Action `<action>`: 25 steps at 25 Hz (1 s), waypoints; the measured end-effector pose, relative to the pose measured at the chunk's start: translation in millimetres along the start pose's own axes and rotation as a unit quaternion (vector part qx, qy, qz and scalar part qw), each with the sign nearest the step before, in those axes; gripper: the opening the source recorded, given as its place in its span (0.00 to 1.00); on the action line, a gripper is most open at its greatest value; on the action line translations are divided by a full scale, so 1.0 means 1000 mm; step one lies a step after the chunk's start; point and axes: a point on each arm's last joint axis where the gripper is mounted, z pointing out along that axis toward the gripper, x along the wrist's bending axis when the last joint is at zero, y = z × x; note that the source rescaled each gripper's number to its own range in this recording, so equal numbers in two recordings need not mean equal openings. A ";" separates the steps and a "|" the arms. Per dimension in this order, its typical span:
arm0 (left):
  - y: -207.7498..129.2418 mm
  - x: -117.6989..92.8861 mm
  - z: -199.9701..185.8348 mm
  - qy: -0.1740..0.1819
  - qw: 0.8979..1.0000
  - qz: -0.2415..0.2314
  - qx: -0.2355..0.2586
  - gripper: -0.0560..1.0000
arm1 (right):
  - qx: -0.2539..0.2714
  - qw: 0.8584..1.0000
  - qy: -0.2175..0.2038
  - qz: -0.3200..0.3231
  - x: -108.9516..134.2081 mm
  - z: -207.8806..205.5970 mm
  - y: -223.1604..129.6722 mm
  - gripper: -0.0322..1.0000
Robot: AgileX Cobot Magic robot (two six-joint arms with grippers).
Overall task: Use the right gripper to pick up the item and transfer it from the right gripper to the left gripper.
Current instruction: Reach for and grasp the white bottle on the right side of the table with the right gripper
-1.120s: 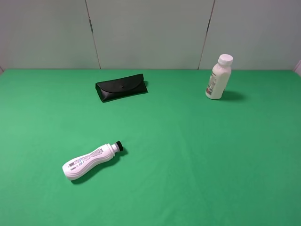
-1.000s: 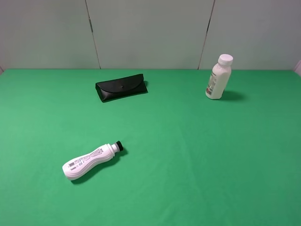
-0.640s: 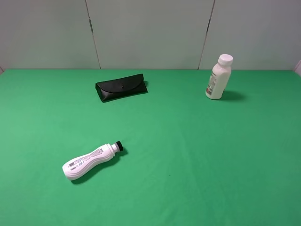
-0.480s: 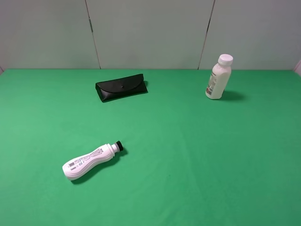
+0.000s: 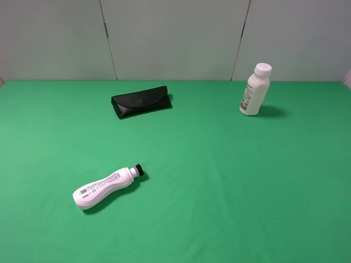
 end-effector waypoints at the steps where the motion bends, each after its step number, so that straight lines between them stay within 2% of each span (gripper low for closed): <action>1: 0.000 0.000 0.000 0.000 1.000 0.000 0.000 0.77 | 0.000 1.000 0.000 0.000 0.000 0.000 0.000 1.00; 17: 0.000 0.000 0.000 0.000 1.000 0.000 0.000 0.77 | 0.004 1.000 0.003 -0.002 0.001 0.001 0.001 1.00; 20: 0.000 0.000 0.000 0.000 1.000 0.000 0.000 0.77 | 0.038 0.999 0.003 -0.006 0.001 0.009 0.016 1.00; 25: 0.000 0.000 0.000 0.000 1.000 0.000 0.000 0.77 | 0.117 0.993 0.003 -0.009 0.003 0.038 0.064 1.00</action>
